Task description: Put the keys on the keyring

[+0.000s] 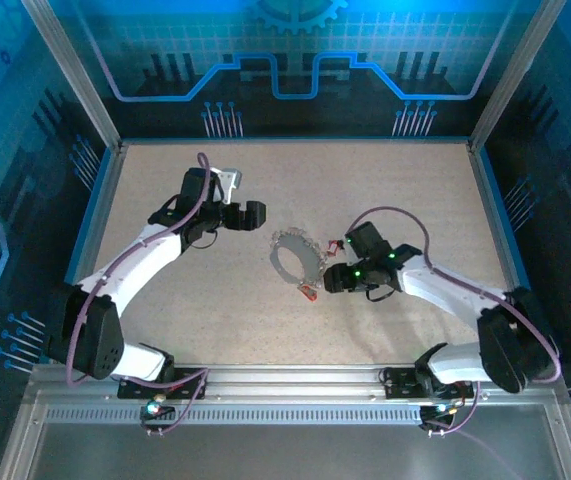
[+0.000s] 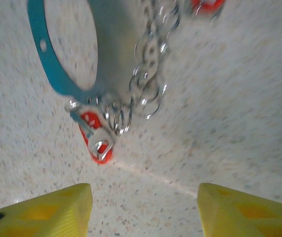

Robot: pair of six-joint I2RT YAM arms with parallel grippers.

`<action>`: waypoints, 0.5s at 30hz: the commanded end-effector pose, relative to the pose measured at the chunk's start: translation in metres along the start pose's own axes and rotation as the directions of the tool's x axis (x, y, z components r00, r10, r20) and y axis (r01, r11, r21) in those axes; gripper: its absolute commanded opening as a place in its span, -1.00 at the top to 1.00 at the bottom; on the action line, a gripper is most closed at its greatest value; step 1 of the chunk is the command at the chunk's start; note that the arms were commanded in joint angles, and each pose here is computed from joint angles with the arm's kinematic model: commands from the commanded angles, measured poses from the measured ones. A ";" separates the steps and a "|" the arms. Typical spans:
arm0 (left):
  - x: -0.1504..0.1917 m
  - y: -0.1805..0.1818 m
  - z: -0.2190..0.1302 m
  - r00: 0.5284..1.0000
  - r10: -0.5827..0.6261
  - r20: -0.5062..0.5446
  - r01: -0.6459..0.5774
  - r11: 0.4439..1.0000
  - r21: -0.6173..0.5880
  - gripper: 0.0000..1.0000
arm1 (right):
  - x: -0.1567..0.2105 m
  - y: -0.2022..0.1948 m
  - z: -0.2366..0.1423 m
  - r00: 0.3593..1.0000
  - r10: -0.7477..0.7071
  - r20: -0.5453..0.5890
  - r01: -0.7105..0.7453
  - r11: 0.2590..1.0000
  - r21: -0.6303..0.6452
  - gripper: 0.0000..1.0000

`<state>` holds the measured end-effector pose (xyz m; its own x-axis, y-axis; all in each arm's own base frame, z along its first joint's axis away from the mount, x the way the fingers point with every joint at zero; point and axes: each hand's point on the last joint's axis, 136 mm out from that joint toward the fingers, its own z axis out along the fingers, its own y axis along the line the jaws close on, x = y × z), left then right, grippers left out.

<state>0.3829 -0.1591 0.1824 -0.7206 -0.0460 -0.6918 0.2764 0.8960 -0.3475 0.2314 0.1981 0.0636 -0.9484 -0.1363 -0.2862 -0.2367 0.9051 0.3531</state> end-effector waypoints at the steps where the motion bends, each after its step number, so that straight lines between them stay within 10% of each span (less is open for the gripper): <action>1: -0.010 -0.002 -0.007 1.000 0.006 0.025 -0.007 1.000 0.016 -0.98 | 0.003 0.024 0.001 0.996 -0.075 -0.055 0.071 0.995 -0.070 -0.08; 15: -0.011 -0.001 -0.010 0.997 0.029 0.070 -0.030 0.999 0.014 -0.98 | -0.039 0.072 0.009 0.984 -0.176 -0.030 0.170 0.973 -0.157 0.22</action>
<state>0.3834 -0.1566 0.1859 -0.7011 -0.0561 -0.7108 0.2796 0.8954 -0.3464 0.2581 0.2599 0.0887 -0.8965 -0.2842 -0.3400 -0.4133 0.8130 0.4102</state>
